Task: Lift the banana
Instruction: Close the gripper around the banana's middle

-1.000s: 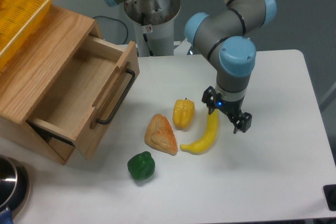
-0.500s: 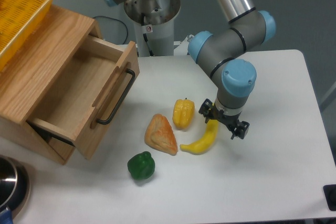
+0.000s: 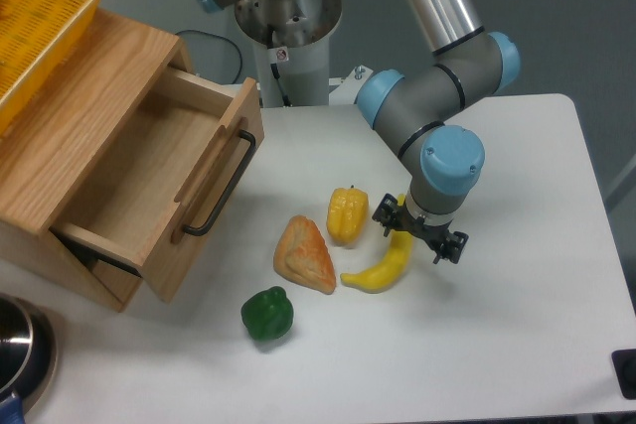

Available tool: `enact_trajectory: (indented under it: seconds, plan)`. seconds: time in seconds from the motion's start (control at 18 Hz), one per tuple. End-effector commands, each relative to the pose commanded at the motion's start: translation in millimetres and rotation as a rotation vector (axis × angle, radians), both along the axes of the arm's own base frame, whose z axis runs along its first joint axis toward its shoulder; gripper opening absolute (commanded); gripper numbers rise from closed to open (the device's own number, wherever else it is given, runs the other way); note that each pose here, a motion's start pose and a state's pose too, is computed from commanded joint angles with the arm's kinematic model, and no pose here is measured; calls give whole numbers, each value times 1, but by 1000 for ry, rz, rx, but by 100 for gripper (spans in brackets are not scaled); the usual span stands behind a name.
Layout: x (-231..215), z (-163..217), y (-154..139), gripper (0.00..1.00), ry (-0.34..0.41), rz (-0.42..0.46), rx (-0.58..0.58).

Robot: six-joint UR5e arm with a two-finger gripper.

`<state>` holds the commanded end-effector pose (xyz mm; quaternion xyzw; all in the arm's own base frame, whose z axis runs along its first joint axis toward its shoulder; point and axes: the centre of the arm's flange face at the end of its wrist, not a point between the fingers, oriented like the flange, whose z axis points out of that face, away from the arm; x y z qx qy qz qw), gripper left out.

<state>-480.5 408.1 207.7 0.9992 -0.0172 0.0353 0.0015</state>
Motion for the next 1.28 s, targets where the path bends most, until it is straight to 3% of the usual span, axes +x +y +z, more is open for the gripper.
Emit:
enact_trajectory:
  seconds: [0.67, 0.89, 1.17, 1.28]
  plan:
    - [9, -23, -20, 97, -26, -25, -70]
    - [6, -22, -26, 76, -21, -52, -81]
    - [5, -21, -26, 38, -18, -54, -79]
    - [6, -20, -25, 29, -18, -79, -77]
